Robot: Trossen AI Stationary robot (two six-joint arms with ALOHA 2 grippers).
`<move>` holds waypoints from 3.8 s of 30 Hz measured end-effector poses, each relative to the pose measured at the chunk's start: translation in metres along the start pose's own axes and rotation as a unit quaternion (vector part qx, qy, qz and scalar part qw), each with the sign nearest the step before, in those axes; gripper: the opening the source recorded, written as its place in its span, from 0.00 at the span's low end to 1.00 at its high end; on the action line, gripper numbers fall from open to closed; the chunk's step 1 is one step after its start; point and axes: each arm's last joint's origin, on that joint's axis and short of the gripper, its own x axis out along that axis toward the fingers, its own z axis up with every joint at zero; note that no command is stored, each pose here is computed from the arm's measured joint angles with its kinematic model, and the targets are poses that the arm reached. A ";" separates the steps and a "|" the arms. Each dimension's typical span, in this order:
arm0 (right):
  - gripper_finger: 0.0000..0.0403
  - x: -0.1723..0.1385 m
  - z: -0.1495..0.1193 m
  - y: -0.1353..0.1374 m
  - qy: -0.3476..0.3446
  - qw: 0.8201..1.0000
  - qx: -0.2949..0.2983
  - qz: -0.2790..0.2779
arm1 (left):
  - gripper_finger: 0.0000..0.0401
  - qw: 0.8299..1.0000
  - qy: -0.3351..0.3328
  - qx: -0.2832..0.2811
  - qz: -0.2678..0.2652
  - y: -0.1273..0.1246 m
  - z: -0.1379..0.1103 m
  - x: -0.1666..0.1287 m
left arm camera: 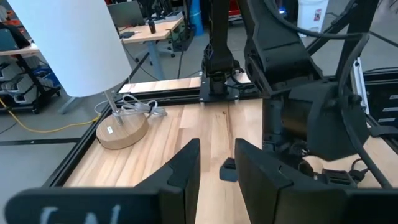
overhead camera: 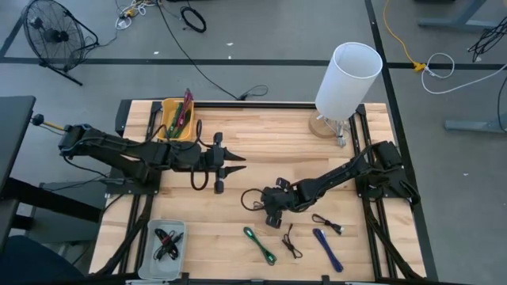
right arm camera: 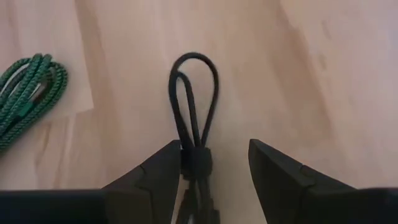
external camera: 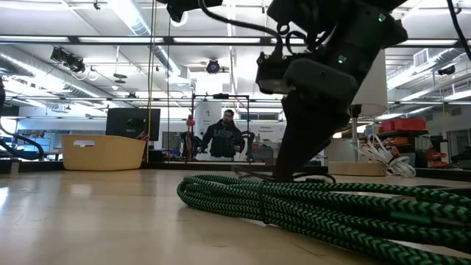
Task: Pick & Place USB Port
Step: Put the black charger cable into the gray bin
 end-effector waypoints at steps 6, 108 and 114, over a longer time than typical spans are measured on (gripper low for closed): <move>0.47 0.005 -0.004 0.000 0.017 1.000 -0.003 0.001 | 0.26 1.000 -0.002 -0.001 0.000 0.000 0.000 0.000; 0.28 -0.154 0.083 -0.022 -0.441 0.888 -0.119 -0.053 | 0.02 0.995 -0.078 -0.037 -0.039 -0.003 0.015 -0.002; 0.36 -0.155 0.083 -0.022 -0.441 0.886 -0.129 -0.058 | 0.02 0.998 -0.029 -0.042 -0.024 -0.003 0.006 -0.001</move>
